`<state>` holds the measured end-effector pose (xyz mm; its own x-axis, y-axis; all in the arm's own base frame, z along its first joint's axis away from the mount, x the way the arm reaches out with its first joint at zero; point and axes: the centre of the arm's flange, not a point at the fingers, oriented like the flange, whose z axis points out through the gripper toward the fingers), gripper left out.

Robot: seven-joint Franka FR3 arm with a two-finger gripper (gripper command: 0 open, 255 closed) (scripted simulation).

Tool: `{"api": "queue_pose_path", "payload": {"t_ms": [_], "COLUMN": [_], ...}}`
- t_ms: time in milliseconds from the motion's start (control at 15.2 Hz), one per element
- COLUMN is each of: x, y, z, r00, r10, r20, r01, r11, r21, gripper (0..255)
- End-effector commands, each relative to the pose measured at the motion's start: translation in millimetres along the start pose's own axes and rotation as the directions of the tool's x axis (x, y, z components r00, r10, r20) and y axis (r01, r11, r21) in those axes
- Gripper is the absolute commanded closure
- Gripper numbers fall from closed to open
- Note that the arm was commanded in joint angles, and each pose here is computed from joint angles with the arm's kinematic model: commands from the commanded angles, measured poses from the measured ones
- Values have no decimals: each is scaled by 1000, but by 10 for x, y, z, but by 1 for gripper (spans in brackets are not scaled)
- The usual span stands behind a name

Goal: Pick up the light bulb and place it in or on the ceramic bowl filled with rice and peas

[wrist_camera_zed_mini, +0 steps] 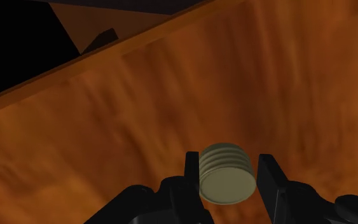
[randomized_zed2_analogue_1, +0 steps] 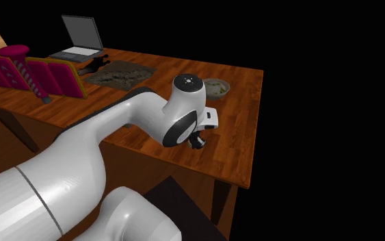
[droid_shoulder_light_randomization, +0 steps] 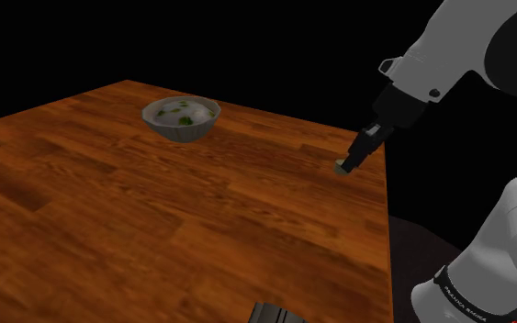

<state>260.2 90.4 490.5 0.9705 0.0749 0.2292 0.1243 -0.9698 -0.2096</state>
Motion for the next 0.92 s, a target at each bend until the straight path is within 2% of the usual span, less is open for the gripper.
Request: {"api": "queue_pose_path", "payload": {"t_ms": [0, 858], "x": [21, 179], "y": [-19, -163], "z": [-88, -740], "r00": [1000, 1000], "r10": [0, 0], "r20": [0, 0], "r01": [0, 0], "r11": [1000, 1000], "r21": [0, 0], "gripper": [255, 255]}}
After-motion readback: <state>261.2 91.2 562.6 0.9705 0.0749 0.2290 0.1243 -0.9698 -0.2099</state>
